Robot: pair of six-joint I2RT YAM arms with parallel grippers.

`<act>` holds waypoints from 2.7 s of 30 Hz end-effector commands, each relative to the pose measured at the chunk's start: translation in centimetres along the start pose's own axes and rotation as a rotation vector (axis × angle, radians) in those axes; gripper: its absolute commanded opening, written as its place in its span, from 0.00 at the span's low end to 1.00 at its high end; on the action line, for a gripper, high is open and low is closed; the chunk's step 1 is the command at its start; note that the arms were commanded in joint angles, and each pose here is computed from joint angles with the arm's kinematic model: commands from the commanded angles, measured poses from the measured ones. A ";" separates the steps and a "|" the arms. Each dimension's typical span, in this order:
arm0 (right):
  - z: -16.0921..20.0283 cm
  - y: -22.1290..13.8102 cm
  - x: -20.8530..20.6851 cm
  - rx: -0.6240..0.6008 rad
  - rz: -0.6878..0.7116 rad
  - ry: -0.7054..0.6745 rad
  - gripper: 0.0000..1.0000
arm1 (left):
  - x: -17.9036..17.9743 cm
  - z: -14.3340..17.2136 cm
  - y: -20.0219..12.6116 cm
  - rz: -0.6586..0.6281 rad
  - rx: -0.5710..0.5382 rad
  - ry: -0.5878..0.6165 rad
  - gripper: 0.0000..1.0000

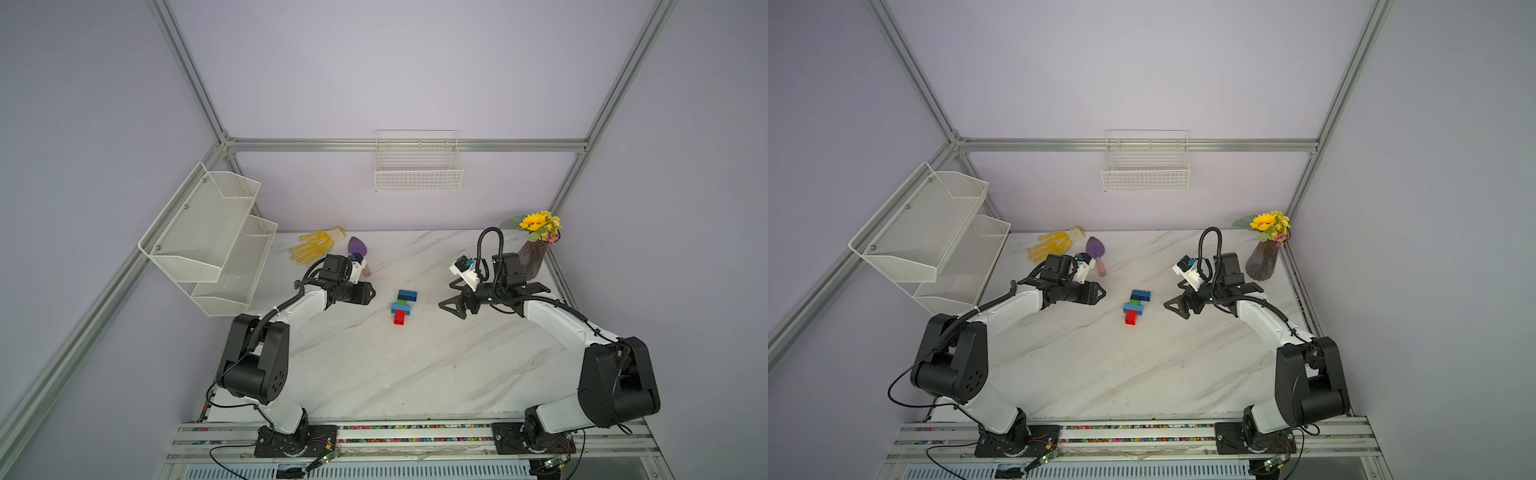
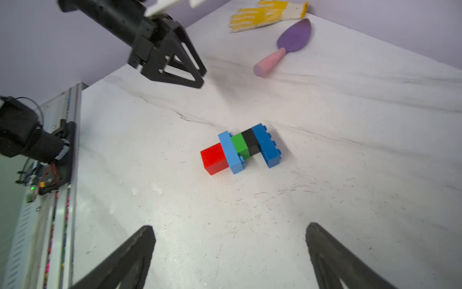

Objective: Assemble the letter f with lego
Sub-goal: Reset both arms

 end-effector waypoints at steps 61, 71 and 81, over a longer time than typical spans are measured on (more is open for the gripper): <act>11.8 -6.9 -15.2 -0.407 0.990 0.353 0.97 | 10.7 4.9 -10.8 -0.594 -0.660 -0.020 1.00; 11.8 -6.9 -15.2 -0.406 0.990 0.353 0.97 | 10.6 3.9 -10.8 -0.601 -0.733 0.041 1.00; 11.8 -6.9 -15.2 -0.402 0.990 0.355 0.97 | 13.2 4.3 -8.7 -0.660 -0.827 0.025 1.00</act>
Point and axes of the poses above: each gripper's point midway between its finger pads, its own y axis out along the fingers, its own x axis along the line the jaws close on, z = x × y, the point moved 3 cm from there along -y, back along the fingers, and after that the axes turned 2 degrees about -y, right-handed, at the moved point
